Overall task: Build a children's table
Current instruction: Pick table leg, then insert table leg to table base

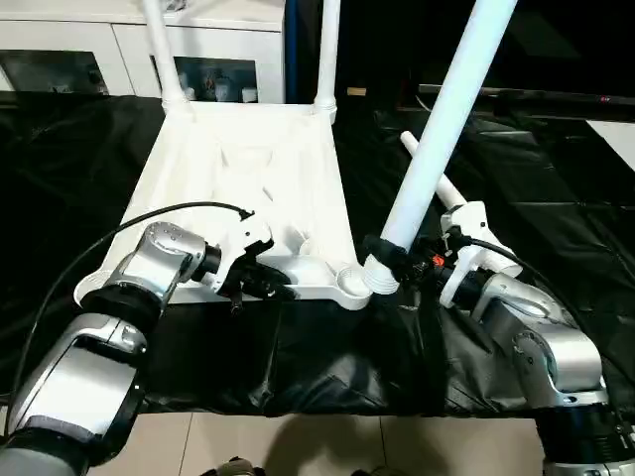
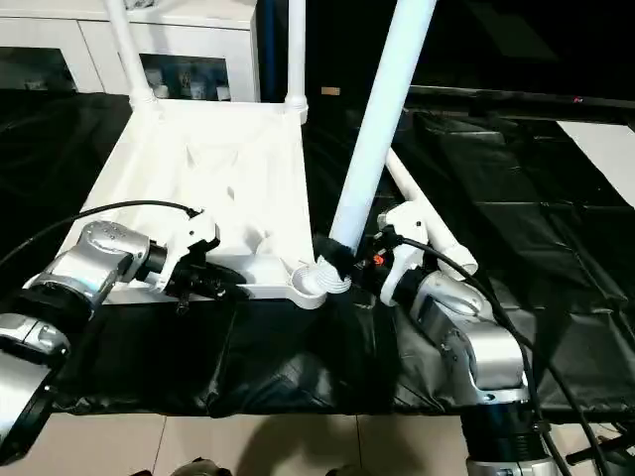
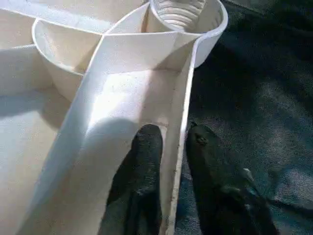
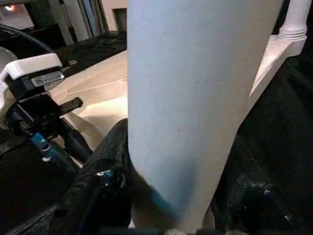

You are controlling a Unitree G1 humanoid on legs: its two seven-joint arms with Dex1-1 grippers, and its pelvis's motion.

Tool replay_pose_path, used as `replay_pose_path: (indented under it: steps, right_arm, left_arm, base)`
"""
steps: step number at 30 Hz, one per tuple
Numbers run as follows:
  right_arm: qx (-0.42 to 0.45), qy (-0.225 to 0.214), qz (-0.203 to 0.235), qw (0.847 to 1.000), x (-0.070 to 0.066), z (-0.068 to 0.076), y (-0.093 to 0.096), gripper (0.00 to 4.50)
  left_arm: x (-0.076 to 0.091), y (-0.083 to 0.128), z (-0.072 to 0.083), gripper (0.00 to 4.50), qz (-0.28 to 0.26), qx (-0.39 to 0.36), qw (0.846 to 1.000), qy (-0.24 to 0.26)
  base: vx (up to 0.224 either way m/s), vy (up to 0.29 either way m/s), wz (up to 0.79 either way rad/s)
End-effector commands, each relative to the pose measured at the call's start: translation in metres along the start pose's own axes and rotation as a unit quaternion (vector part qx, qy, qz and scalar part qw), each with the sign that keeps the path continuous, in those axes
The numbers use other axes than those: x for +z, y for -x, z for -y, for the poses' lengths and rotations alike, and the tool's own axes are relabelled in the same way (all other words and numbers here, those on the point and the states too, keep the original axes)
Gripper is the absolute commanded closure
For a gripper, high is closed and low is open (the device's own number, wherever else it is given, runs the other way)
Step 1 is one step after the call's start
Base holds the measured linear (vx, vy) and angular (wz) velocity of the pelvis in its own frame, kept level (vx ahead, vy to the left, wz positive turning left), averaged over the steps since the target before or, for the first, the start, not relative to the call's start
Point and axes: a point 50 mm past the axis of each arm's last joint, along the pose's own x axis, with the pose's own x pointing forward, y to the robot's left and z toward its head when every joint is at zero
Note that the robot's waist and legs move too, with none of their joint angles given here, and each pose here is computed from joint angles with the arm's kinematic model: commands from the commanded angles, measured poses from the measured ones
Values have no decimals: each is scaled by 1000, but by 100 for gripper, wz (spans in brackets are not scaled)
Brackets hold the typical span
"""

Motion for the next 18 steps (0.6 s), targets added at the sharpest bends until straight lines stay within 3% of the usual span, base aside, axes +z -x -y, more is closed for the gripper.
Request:
replay_pose_path:
  steps: [1,4,9,18]
  right_arm:
    - [3,16,16,1000,8,-1,-3,262]
    - [-5,26,18,1000,8,1,-5,262]
    - [-17,44,-15,999,2,8,-15,262]
    - [-12,32,-47,998,-5,13,-26,262]
  left_arm:
    - [5,1,-2,372,-8,-1,1000,-15]
    - [4,0,-2,401,-12,-2,1000,-17]
    - [4,-5,1,440,-1,-10,1000,-17]
    - [5,-29,13,450,35,-6,999,-20]
  base:
    - [0,0,0]
    - [0,0,0]
    - [0,0,0]
    - [0,0,0]
